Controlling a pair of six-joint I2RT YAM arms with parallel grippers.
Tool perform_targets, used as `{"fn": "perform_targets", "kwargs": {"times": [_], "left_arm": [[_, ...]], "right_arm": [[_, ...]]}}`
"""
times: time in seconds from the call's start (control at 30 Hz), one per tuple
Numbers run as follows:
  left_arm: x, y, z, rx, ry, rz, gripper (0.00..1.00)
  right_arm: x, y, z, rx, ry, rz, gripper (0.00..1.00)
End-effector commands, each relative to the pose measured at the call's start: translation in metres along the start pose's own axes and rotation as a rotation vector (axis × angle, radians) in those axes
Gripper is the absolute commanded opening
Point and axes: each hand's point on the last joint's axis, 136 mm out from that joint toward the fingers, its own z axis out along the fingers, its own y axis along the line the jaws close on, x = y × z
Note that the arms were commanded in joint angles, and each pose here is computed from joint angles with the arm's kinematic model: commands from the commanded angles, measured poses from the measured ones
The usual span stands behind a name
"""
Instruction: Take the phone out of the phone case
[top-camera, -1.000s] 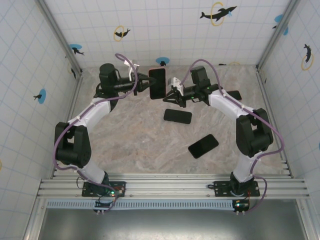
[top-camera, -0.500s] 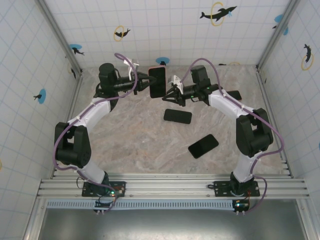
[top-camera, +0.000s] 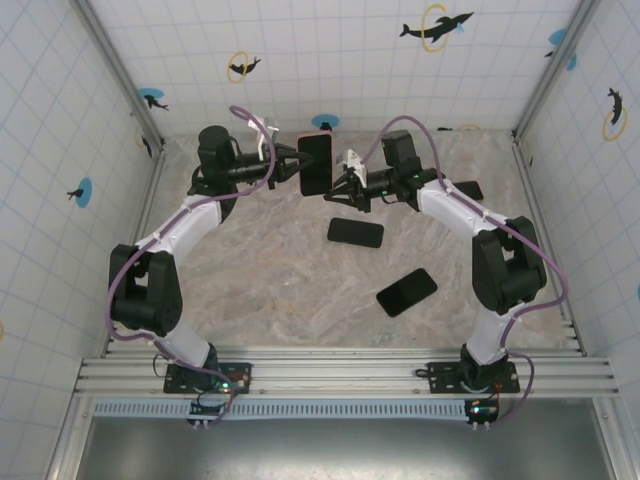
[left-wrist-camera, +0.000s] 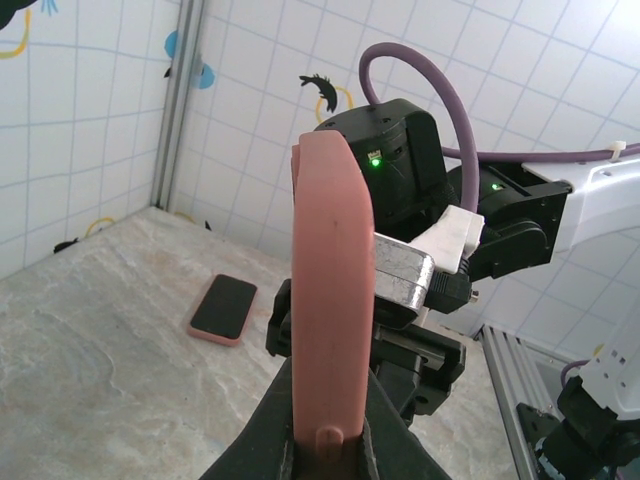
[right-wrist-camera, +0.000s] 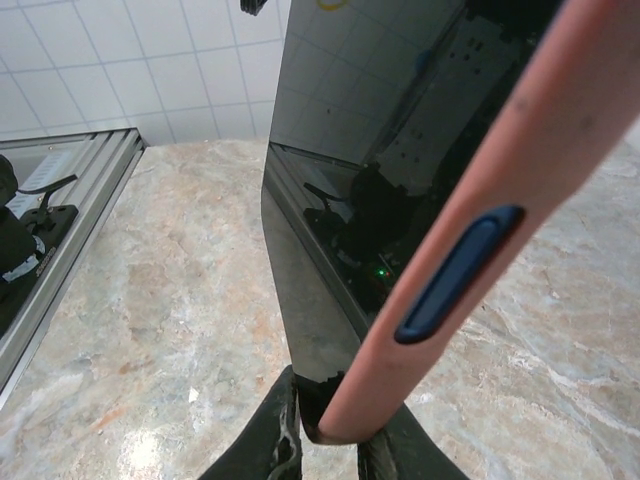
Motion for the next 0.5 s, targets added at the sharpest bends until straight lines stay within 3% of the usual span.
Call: {"fn": "perform_targets", "kwargs": {"times": [0.0,0.17,0.33,0.47], "left_arm": [[-0.003,-0.026,0.009,0.096,0.026,-0.004,0.00],[0.000,-0.027,0.010,0.107,0.034,-0.059,0.00],[0.007,-0.034,0.014,0.118,0.048,-0.131,0.00],[0.014,-0.040,0.016,0.133,0.061,-0.174,0.00]], "right_arm": [[-0.020,0.001,-0.002,0.003,-0.060,-0.112,0.16],[-0.023,-0.012,-0.007,0.113,-0.045,-0.173,0.13],[-0.049,-0.027,-0.023,0.296,-0.143,-0.248,0.11],[-0.069,-0.031,-0.031,0.363,-0.208,-0.291,0.09]]}}
